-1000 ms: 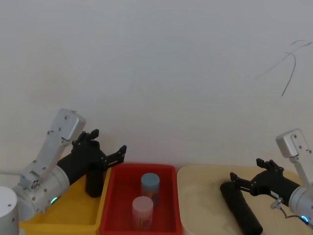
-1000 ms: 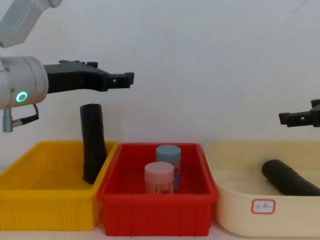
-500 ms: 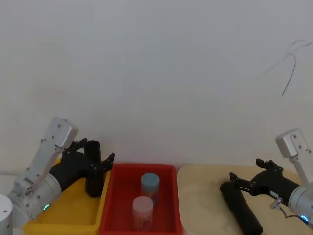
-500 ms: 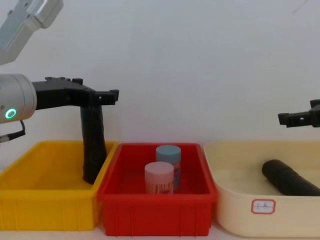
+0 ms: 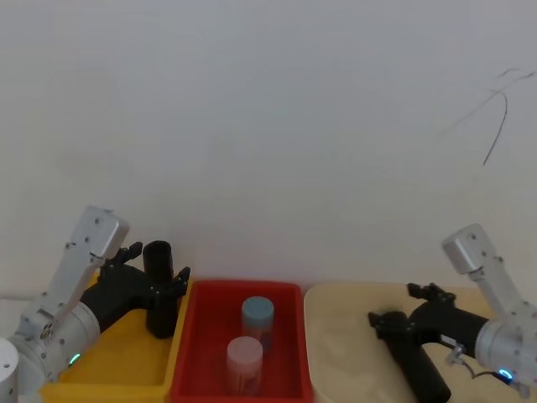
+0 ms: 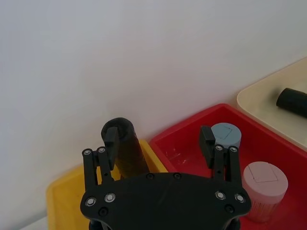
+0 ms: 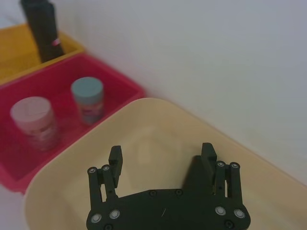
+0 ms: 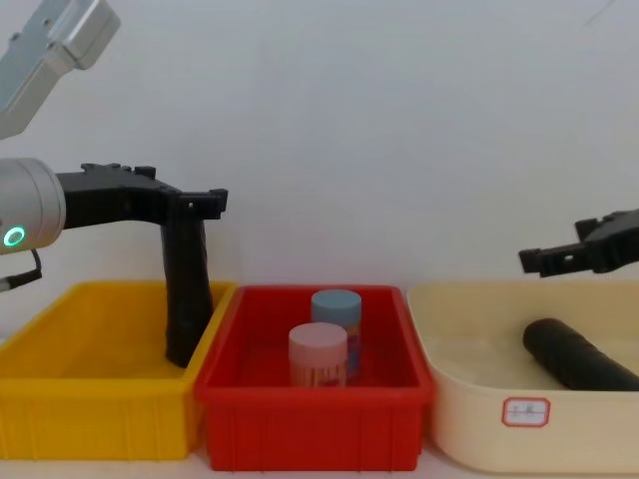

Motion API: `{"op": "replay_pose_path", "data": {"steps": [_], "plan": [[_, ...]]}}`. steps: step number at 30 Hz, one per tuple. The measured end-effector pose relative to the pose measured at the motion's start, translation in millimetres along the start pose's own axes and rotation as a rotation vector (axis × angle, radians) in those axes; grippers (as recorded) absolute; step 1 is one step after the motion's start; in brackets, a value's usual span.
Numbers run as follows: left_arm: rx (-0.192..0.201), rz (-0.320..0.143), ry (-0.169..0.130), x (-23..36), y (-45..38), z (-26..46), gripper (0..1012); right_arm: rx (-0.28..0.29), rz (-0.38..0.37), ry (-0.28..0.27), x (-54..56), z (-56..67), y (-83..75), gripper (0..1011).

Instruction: Pick up the garbage bag with the one hand and transfer it to the other hand.

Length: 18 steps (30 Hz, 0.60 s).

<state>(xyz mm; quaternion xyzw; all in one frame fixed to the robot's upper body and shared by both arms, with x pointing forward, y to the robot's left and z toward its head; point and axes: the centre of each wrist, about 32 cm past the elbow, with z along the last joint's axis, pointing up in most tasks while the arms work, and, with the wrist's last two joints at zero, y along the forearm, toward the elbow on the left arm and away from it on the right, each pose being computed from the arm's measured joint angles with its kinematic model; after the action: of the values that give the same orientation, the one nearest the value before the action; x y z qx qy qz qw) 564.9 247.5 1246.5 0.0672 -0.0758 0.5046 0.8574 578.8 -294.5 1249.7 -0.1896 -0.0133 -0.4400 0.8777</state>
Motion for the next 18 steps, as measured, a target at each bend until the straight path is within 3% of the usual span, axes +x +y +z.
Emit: {"op": "replay_pose_path", "data": {"steps": [8,18], "plan": [[0.004,0.004,0.000,0.6,0.2,-1.1,1001,-0.038,0.103,-0.002,8.5,4.7,15.8,1002],[0.007,0.007,0.000,1.0,0.5,-1.8,1002,-0.078,0.157,0.014,26.8,8.8,34.5,1001]]}}
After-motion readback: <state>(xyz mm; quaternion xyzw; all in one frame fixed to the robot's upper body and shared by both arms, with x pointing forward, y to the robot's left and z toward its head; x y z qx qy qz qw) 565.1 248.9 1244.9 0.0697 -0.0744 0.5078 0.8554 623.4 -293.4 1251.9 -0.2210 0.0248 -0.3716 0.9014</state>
